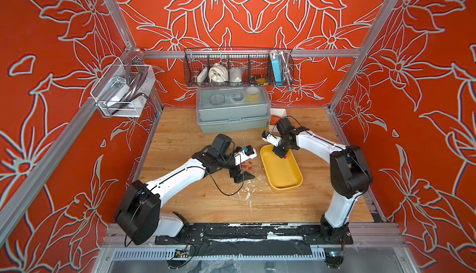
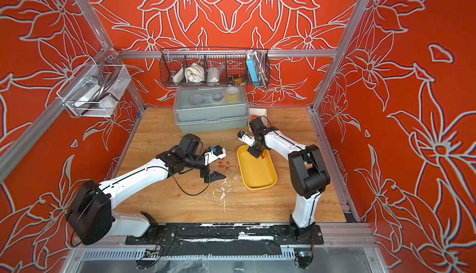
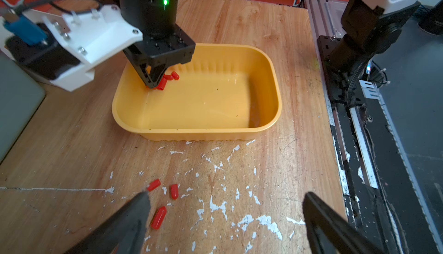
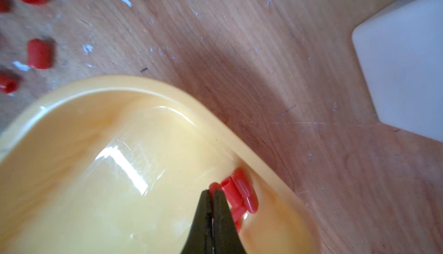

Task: Take the screw protection sleeves out of the storage box
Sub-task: Pick up the screw protection sleeve from the storage box, then place the screw protection sleeve at the center of the board.

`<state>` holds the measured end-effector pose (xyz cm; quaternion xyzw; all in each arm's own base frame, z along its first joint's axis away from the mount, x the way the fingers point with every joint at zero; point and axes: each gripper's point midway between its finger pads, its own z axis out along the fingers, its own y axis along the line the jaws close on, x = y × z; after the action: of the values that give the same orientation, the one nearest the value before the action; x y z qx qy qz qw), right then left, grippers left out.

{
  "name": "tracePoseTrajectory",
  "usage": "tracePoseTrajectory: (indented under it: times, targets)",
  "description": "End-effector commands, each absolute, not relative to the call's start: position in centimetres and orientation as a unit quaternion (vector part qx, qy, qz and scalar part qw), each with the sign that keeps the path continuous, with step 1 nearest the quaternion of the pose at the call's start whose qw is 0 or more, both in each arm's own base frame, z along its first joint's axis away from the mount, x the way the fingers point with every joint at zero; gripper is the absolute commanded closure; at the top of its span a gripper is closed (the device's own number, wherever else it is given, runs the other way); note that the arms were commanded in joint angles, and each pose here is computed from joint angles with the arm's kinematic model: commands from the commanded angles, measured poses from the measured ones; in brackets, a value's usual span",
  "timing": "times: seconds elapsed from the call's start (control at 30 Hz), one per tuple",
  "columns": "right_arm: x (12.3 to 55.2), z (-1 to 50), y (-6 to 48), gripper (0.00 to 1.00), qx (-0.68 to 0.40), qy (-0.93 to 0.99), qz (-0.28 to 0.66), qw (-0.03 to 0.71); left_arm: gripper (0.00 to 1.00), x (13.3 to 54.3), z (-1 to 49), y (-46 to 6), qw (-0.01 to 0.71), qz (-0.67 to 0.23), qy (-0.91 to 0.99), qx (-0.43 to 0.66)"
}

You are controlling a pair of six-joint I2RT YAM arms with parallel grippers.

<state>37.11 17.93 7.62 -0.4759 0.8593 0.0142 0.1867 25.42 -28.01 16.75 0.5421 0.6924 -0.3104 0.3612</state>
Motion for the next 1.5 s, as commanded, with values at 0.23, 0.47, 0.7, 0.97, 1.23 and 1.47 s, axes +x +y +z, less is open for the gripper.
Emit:
tracePoseTrajectory:
  times: [0.23,0.47,0.7,0.97,1.23,1.47]
  targets:
    - [32.4,13.5,20.8,1.00,-0.488,0.836,0.139,0.208,0.02,28.4,17.2,-26.9,0.369,-0.236,0.725,0.531]
    - [31.0,16.8,24.5,1.00,-0.496,0.811,0.215,0.223,0.02,29.0,17.6,-23.4,0.369,-0.206,0.720,0.550]
    - [29.9,16.5,28.5,1.00,-0.528,0.789,0.240,0.202,0.02,29.2,16.5,-17.2,0.356,-0.176,0.756,0.521]
    - [28.7,13.6,33.3,1.00,-0.552,0.775,0.263,0.158,0.02,27.6,14.7,-13.1,0.349,-0.150,0.781,0.495]
    - [29.1,8.9,36.7,1.00,-0.554,0.784,0.253,0.123,0.02,25.7,13.0,-13.1,0.320,-0.175,0.794,0.486]
    - [30.0,5.4,38.1,1.00,-0.549,0.799,0.228,0.097,0.02,25.1,13.2,-13.6,0.315,-0.200,0.797,0.474]
